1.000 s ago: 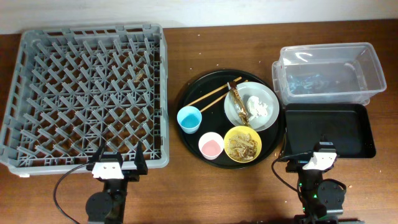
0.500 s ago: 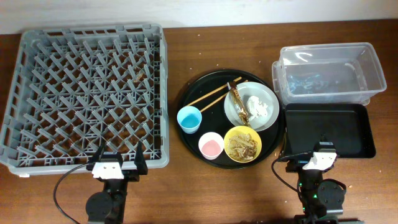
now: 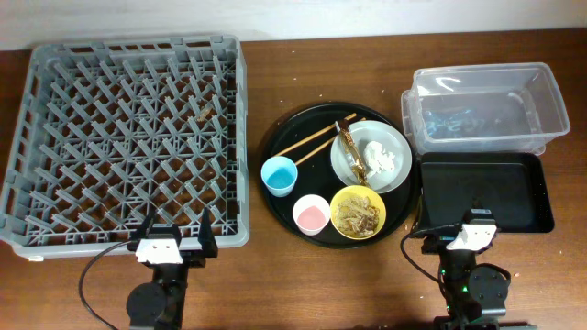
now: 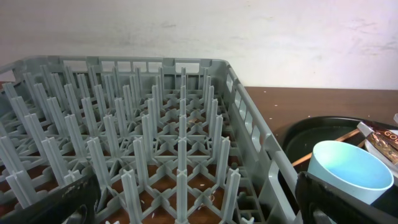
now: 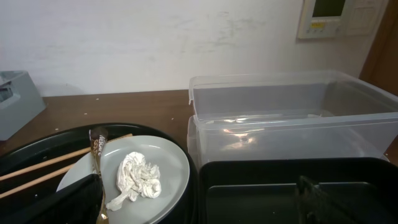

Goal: Sort waste into correct bins and load items into the dishwasher rack

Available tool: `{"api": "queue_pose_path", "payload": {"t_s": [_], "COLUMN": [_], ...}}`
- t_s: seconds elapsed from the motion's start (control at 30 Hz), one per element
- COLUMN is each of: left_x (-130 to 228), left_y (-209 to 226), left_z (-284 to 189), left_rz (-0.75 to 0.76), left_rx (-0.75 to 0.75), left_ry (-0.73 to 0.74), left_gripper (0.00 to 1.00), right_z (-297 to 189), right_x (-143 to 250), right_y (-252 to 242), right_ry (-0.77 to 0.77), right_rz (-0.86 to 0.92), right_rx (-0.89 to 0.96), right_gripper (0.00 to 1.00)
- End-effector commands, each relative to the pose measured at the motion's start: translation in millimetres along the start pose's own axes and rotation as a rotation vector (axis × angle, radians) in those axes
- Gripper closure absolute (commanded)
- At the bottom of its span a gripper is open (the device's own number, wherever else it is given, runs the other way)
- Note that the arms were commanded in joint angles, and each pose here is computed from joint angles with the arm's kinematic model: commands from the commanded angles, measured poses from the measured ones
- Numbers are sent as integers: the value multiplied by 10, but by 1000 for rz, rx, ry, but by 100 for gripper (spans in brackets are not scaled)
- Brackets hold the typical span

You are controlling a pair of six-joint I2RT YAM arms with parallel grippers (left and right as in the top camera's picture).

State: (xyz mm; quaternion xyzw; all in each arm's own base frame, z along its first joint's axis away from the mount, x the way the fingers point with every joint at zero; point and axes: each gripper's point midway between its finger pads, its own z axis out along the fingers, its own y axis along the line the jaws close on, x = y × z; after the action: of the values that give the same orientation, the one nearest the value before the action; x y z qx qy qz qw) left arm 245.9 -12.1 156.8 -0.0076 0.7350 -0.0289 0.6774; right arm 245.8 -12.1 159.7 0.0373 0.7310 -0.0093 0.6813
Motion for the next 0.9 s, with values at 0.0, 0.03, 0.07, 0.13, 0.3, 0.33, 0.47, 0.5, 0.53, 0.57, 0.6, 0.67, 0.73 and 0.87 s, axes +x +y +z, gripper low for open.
{"api": "queue_pose_path", "payload": {"t_s": [0.0, 0.03, 0.07, 0.13, 0.3, 0.33, 0.47, 0.5, 0.53, 0.57, 0.6, 0.67, 0.73, 0.87], "left_x": [13, 14, 13, 13, 13, 13, 13, 13, 13, 13, 13, 13, -5, -60], "left_y": [-12, -12, -12, -12, -12, -12, -12, -12, -11, -12, -12, -12, 19, 73], "left_z": [0, 0, 0, 0, 0, 0, 0, 0, 0, 0, 0, 0, 0, -2], "left_rz": [-2, -2, -2, -2, -2, -2, -2, -2, -2, -2, -2, -2, -2, -4], "left_rx": [8, 8, 8, 8, 8, 8, 8, 8, 8, 8, 8, 8, -10, -41], "left_ry": [3, 3, 3, 3, 3, 3, 3, 3, 3, 3, 3, 3, -5, -28], "left_gripper": [1, 1, 1, 1, 1, 1, 1, 1, 1, 1, 1, 1, 1, 1], "right_z": [3, 3, 3, 3, 3, 3, 3, 3, 3, 3, 3, 3, 3, 3], "right_x": [29, 29, 29, 29, 29, 29, 29, 29, 29, 29, 29, 29, 28, 24], "right_y": [-26, -26, -26, -26, -26, -26, -26, -26, -26, -26, -26, -26, -27, -18], "right_ry": [3, 3, 3, 3, 3, 3, 3, 3, 3, 3, 3, 3, 2, 0], "right_rz": [-3, -3, -3, -3, -3, -3, -3, -3, -3, -3, -3, -3, -3, -2], "right_rx": [12, 12, 12, 12, 12, 12, 12, 12, 12, 12, 12, 12, 13, 7], "right_gripper": [2, 2, 1, 2, 2, 2, 2, 2, 2, 2, 2, 2, 2, 2]}}
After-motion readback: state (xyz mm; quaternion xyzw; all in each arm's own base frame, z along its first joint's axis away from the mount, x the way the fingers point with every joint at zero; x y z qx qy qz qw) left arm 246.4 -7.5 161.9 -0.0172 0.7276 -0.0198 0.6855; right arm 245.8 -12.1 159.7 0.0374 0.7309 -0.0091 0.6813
